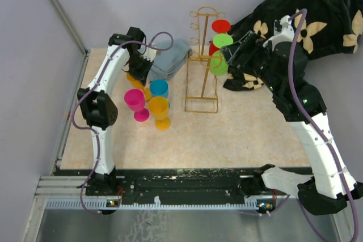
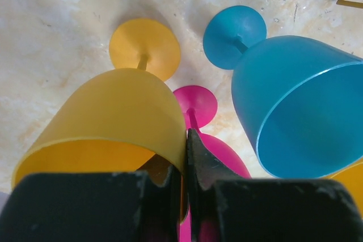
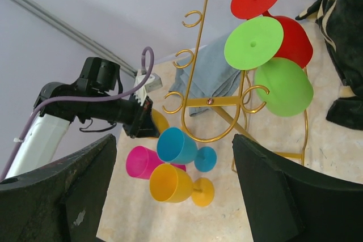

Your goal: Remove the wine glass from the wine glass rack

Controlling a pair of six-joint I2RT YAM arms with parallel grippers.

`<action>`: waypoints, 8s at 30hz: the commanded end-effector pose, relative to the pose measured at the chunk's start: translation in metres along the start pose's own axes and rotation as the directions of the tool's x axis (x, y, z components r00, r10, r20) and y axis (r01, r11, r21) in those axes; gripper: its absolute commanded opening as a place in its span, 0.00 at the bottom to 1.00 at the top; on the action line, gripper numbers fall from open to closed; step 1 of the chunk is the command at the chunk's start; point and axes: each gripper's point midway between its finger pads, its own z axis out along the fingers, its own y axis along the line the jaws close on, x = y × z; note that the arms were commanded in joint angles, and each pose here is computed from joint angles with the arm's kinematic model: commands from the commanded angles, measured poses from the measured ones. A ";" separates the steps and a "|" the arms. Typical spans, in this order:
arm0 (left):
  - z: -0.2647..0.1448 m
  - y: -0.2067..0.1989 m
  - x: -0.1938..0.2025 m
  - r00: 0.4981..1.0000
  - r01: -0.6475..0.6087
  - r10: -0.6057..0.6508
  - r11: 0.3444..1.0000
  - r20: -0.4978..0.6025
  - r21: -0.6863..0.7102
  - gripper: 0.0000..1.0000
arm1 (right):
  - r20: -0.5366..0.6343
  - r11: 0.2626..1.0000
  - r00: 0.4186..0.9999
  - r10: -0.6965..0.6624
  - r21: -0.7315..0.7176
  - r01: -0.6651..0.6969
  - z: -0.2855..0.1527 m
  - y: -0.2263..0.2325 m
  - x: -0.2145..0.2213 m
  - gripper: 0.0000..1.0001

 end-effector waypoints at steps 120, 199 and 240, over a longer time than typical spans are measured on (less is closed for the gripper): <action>-0.193 -0.068 -0.054 0.673 -0.060 -0.467 0.738 0.573 0.672 1.00 | -0.238 0.795 0.833 0.500 -0.256 -0.550 0.131 -0.073 -0.014 0.00; -0.192 -0.079 -0.051 0.687 -0.079 -0.457 0.726 0.565 0.683 1.00 | -0.178 0.782 0.800 0.573 -0.173 -0.598 0.127 -0.082 -0.030 0.00; -0.212 -0.044 -0.064 0.603 -0.024 -0.491 0.777 0.629 0.630 1.00 | 0.216 0.801 0.882 0.418 -0.546 -0.246 0.033 0.001 -0.206 0.00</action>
